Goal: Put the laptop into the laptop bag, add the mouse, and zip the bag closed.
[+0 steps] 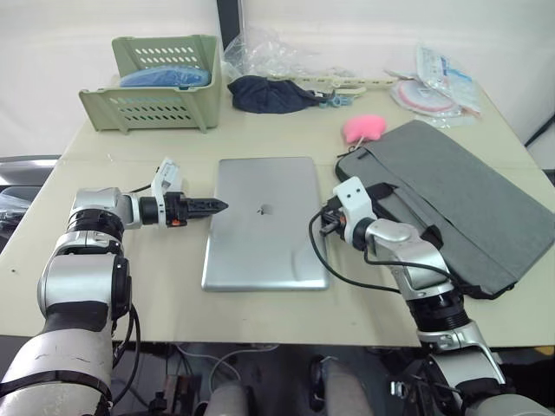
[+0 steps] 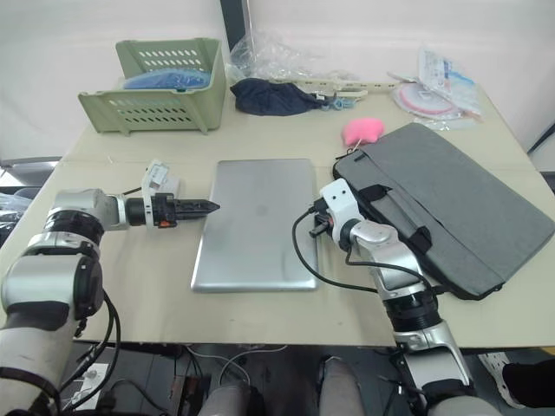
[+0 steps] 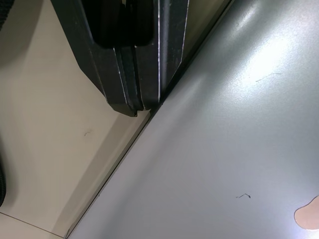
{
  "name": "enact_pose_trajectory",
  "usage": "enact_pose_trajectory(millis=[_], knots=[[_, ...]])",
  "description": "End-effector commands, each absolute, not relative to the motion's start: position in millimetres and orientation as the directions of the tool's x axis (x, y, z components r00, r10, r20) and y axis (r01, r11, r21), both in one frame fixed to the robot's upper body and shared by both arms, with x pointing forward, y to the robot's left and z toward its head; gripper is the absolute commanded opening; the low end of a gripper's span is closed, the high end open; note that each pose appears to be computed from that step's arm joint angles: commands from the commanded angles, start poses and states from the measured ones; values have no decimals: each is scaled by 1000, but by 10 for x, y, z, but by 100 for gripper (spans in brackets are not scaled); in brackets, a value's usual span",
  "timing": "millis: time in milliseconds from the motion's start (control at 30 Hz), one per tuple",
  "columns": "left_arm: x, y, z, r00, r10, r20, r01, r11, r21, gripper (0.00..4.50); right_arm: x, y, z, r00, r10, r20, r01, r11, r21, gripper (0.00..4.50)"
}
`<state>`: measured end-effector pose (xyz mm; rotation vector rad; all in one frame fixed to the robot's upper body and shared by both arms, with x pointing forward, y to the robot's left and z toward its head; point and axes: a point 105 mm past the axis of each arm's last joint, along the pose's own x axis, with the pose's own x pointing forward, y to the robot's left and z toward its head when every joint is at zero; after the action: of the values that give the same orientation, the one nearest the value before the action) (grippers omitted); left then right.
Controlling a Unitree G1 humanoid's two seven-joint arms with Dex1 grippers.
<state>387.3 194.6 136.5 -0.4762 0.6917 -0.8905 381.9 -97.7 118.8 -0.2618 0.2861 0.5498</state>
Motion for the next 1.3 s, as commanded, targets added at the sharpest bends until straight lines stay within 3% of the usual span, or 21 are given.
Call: enact_pose_trajectory(millis=[33, 400, 900, 1067, 1300], knots=[[3808, 1899, 1075, 413, -812, -413, 472, 578, -666, 450, 3763, -645, 1332, 762, 582, -282, -637, 752, -168, 7], [3762, 1747, 1147, 378, -877, -296, 466, 456, -758, 450, 3640, -334, 1267, 705, 649, -285, -702, 696, -151, 7], [3682, 1681, 1188, 343, -915, -211, 443, 356, -823, 450, 3628, -375, 1182, 707, 641, -299, -698, 700, -150, 7], [3680, 1705, 1328, 358, -926, -121, 438, 281, -854, 450, 3635, -381, 1184, 709, 640, -297, -696, 704, -145, 7], [3669, 1709, 1246, 355, -920, -164, 430, 317, -845, 450, 3643, -397, 1174, 710, 638, -298, -694, 706, -141, 7]])
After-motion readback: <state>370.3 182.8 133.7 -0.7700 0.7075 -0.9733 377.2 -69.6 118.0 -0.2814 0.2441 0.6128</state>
